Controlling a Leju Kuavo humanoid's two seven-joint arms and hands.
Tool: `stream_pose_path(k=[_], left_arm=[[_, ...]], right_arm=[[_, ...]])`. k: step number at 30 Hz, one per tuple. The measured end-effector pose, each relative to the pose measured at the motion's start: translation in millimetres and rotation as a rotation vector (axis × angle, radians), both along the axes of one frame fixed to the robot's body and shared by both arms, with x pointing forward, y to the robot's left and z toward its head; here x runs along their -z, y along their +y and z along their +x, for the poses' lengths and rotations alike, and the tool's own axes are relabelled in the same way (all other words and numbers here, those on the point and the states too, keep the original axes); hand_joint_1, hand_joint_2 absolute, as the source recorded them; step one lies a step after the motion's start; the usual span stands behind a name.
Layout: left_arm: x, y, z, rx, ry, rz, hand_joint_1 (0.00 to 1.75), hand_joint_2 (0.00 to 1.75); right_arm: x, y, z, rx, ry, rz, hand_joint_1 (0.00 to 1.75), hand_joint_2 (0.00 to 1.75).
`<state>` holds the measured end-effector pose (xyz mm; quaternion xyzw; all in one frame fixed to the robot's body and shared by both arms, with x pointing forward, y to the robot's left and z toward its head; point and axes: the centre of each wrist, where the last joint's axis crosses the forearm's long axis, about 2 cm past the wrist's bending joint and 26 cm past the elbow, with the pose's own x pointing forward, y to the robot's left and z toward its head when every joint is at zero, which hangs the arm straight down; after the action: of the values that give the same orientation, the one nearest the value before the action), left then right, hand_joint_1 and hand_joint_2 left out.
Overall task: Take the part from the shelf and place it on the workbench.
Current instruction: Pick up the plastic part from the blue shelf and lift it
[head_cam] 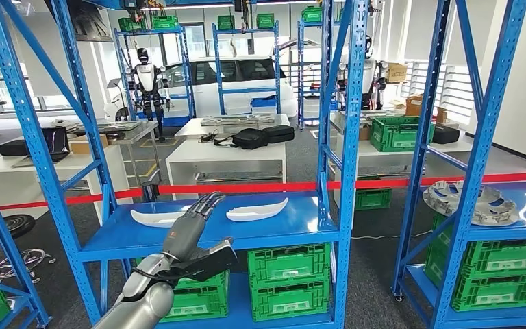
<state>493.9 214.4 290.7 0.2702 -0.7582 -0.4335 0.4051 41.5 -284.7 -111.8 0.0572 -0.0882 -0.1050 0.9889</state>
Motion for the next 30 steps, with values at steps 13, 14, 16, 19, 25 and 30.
stream_pose_path(k=[13,14,16,19,25,30], left_arm=[[14.6,40,-0.6,-0.088,-0.008,0.053,0.00,0.00],[14.9,46,-0.5,-0.091,-0.010,0.058,0.00,0.00],[17.8,54,-1.0,-0.093,-0.007,0.067,0.00,0.00],[24.7,62,-2.8,-0.100,0.007,0.075,0.00,0.00],[24.5,69,-3.2,-0.124,-0.003,0.079,0.00,0.00],[21.9,74,-2.8,-0.131,-0.015,0.088,0.00,0.00]], right_arm=[[0,1,3,-0.084,-0.012,0.018,0.00,0.00],[-1,1,4,-0.090,-0.017,0.018,0.00,0.00],[-1,0,4,-0.095,-0.024,0.017,0.00,0.00],[0,-3,3,-0.098,-0.022,0.012,0.00,0.00],[0,-6,3,-0.104,-0.025,0.009,0.00,0.00],[0,-6,3,-0.104,-0.024,0.010,0.00,0.00]])
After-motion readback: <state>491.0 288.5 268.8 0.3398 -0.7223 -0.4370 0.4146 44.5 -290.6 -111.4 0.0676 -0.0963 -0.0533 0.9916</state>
